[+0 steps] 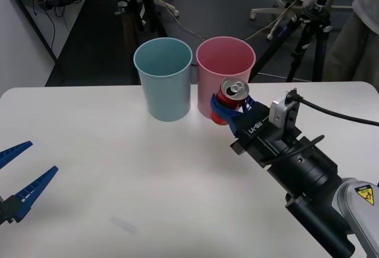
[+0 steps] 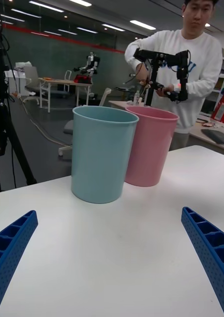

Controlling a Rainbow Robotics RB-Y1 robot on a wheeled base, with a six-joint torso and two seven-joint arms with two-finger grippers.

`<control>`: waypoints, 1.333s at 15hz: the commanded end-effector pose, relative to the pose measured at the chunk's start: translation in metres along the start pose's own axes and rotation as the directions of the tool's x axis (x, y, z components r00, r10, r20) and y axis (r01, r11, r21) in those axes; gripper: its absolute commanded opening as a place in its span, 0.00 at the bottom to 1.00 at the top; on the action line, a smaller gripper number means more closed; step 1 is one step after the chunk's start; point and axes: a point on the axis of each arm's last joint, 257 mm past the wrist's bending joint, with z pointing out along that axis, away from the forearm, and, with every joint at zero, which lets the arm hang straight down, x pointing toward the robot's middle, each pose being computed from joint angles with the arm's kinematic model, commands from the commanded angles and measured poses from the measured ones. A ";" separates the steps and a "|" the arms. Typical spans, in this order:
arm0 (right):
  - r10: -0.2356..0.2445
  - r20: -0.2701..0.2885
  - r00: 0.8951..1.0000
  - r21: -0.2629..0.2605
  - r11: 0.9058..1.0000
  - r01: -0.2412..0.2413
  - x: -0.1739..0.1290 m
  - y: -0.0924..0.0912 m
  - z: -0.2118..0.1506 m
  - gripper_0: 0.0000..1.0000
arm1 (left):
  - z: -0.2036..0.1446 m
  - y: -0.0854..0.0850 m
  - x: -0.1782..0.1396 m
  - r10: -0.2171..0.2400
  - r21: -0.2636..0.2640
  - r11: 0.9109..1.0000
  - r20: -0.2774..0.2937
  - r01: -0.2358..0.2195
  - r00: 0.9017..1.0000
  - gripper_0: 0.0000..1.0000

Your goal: Grasp the object on the table and drop it into the matching bin: aluminum can to the light blue bin, PET bottle to the pink bin.

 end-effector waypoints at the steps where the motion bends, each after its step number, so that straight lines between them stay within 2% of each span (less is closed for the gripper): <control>1: -0.006 0.033 0.999 0.008 1.000 0.005 -0.021 -0.001 0.024 0.00 | 0.000 0.000 0.000 0.000 0.000 1.000 0.000 0.000 1.000 1.00; 4: 0.012 0.054 0.998 0.019 1.000 -0.014 -0.030 -0.004 0.053 0.00 | 0.000 0.000 0.000 0.000 0.000 1.000 0.000 0.000 1.000 1.00; 10: 0.017 0.096 0.995 0.029 0.999 -0.020 -0.043 -0.017 0.125 0.00 | 0.000 0.000 0.000 0.000 0.000 1.000 0.000 0.000 1.000 1.00; 13: 0.011 0.083 0.997 0.056 0.998 -0.015 -0.037 -0.027 0.162 0.00 | 0.000 0.000 0.000 0.000 0.000 1.000 0.000 0.000 1.000 1.00; 15: 0.007 0.055 0.998 0.084 0.996 -0.012 -0.024 -0.034 0.185 0.00 | 0.000 0.000 0.000 0.000 0.000 1.000 0.000 0.000 1.000 1.00; 20: -0.023 0.005 1.000 0.128 0.992 0.023 -0.008 -0.037 0.229 0.00 | 0.000 0.000 0.000 0.000 0.000 1.000 0.000 0.000 1.000 1.00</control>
